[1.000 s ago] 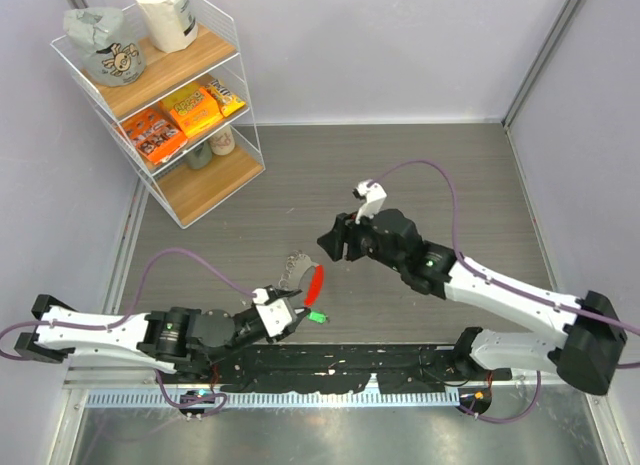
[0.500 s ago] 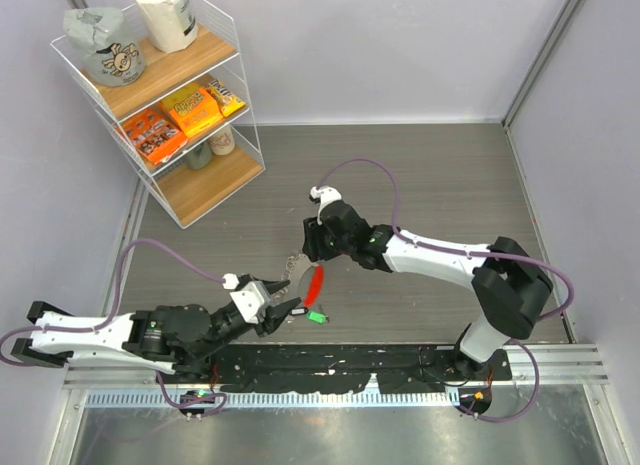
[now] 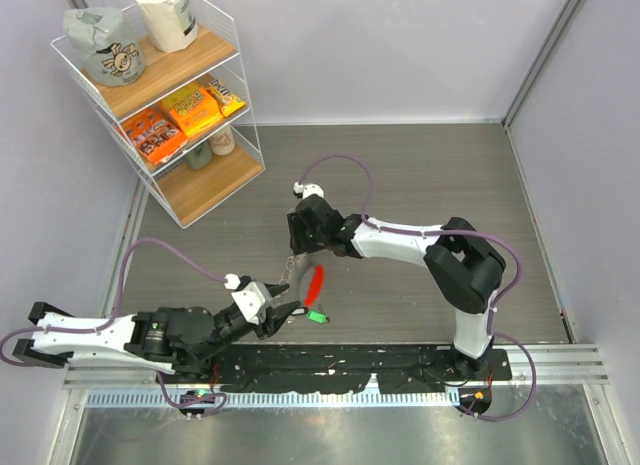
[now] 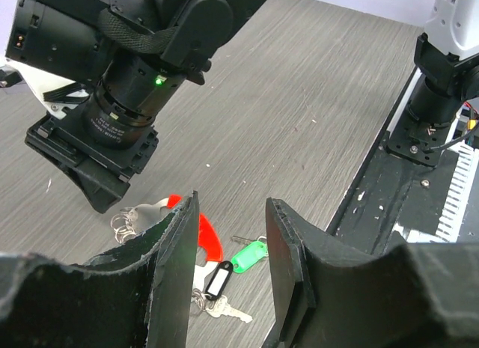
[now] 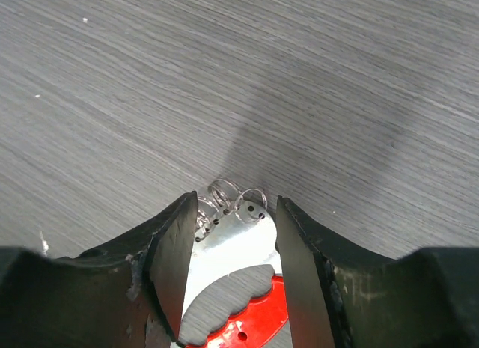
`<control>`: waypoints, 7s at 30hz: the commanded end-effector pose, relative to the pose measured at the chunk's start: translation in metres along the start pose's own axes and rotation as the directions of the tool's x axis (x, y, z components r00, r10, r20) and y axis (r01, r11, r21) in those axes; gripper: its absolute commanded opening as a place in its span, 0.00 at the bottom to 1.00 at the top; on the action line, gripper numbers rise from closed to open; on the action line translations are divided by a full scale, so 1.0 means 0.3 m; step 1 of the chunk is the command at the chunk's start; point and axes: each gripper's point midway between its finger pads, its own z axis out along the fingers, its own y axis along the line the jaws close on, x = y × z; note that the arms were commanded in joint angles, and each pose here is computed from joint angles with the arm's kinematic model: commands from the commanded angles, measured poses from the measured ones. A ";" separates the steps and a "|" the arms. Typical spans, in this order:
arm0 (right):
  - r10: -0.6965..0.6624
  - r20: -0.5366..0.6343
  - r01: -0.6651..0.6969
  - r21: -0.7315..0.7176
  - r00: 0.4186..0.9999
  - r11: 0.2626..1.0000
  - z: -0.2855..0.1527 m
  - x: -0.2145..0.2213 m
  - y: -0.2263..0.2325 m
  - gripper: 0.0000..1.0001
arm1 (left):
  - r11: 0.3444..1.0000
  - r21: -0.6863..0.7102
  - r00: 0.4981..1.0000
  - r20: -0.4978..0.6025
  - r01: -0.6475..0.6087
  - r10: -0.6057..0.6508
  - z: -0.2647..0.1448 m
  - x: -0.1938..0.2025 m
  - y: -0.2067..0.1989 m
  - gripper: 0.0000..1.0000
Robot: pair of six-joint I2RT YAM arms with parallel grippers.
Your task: Put the keys on the keyring
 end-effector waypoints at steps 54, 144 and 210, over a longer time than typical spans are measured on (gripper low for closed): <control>-0.056 0.020 0.051 0.195 0.998 0.980 -0.095 0.066 -0.085 0.05 | 0.996 0.043 0.996 0.044 0.078 -0.080 -0.032 -0.009 -0.004 0.46; -0.578 0.032 0.563 -0.276 0.815 0.779 -0.100 0.205 -0.100 0.52 | 0.992 0.073 0.992 0.057 0.105 -0.109 -0.075 0.032 0.010 0.47; -0.484 0.136 0.496 -0.393 0.864 0.774 -0.329 0.141 0.030 0.06 | 0.987 0.118 0.991 0.066 0.109 -0.118 -0.079 -0.012 -0.016 0.46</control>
